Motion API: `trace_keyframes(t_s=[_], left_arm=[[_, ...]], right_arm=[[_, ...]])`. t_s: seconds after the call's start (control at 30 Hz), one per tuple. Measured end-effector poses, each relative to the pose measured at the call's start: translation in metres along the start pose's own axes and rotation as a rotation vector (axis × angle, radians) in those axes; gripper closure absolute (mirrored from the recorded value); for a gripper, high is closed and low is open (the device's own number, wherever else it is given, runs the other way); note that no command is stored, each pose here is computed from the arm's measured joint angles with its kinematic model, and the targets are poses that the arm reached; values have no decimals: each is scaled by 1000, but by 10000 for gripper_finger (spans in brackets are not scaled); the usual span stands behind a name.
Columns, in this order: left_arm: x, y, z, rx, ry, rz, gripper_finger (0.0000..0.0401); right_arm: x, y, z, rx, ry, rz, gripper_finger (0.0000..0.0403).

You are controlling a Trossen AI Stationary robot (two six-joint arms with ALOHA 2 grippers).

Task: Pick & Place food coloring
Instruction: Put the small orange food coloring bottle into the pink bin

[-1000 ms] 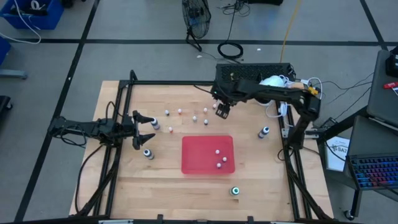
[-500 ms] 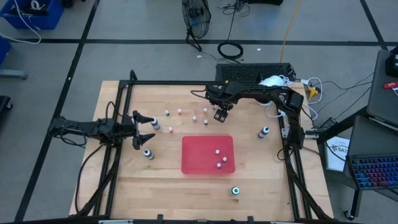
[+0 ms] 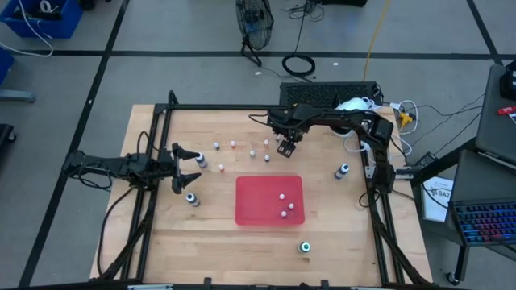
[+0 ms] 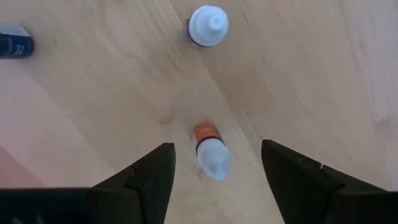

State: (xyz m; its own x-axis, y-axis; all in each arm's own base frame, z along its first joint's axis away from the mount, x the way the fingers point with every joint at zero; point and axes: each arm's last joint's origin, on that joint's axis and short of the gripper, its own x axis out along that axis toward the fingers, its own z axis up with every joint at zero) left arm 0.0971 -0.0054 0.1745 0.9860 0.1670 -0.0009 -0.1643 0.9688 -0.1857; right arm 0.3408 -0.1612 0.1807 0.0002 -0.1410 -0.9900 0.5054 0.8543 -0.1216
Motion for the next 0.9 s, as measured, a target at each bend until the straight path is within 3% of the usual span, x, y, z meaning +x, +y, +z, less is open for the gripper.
trace_keyframes(t_s=[0.47,0.9], left_arm=[[0,0,0,0,0,0,9],[0,0,0,0,0,0,9]], right_arm=[[14,0,-11,17,58,23,179],[20,0,-9,6,6,27,179]])
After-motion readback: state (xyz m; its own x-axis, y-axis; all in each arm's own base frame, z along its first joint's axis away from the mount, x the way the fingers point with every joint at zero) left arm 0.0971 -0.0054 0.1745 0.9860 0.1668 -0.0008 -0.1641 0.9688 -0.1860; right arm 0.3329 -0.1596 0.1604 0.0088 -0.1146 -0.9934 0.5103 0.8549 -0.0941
